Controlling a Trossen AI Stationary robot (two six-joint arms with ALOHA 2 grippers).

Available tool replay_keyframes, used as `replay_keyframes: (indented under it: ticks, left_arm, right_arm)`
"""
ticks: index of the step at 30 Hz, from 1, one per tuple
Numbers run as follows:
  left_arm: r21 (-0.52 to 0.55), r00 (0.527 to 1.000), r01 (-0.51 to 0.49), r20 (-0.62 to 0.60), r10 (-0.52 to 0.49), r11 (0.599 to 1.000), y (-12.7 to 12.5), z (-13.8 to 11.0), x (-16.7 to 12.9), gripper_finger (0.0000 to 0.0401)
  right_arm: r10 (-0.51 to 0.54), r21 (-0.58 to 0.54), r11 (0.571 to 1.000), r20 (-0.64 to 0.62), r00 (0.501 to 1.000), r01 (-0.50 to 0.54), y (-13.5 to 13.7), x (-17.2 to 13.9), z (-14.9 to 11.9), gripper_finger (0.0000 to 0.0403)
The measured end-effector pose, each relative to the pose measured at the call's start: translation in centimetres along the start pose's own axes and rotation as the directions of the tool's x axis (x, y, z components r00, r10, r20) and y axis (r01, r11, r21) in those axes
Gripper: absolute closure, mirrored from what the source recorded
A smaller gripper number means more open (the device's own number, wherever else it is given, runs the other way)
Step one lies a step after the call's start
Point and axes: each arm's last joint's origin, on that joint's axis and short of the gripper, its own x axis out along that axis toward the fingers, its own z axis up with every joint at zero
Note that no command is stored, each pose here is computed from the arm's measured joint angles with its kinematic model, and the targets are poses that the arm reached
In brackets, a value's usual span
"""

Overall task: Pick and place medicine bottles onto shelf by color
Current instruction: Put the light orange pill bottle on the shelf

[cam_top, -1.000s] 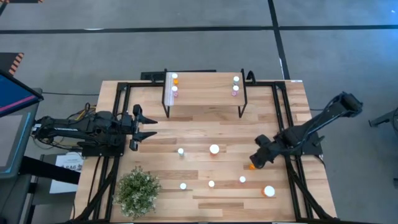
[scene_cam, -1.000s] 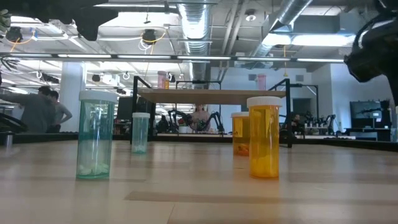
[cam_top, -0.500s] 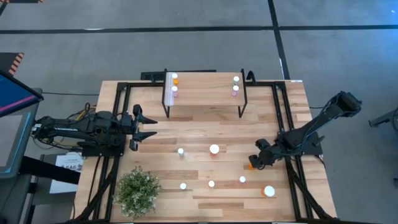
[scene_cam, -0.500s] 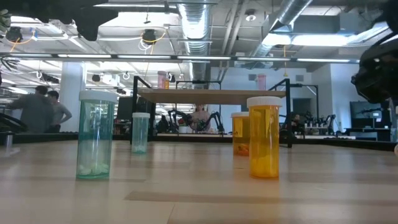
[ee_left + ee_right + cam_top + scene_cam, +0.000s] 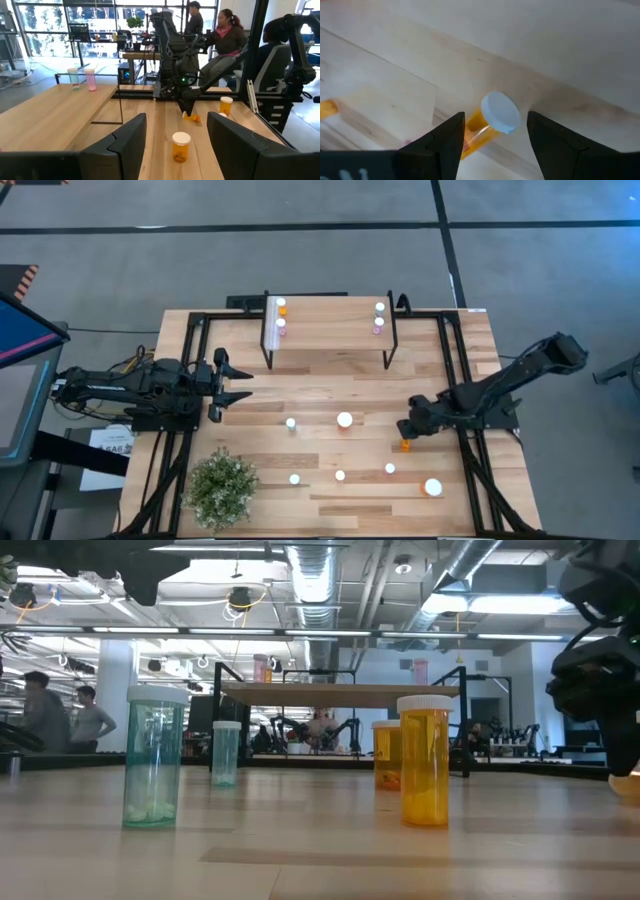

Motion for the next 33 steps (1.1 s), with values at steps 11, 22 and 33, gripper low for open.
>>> replay_keyframes:
  ticks: [11,22,33]
  left_arm:
    - [-0.001,1.000,0.000,0.001,0.000,1.000,0.0,0.0,0.0,0.0202]
    - [-0.003,1.000,0.000,0.001,0.000,1.000,0.0,0.0,0.0,0.0202]
    - [-0.007,1.000,0.000,0.001,0.000,1.000,0.0,0.0,0.0,0.0202]
  right_arm:
    - [-0.010,-0.049,0.999,-0.006,1.000,0.010,-0.1,-0.1,0.6,0.0207]
    - [-0.009,-0.041,0.999,-0.037,0.999,0.007,-0.1,-0.1,1.0,0.0234]
    - [-0.050,-0.125,0.991,-0.034,0.998,0.046,2.1,-2.5,1.3,0.0190]
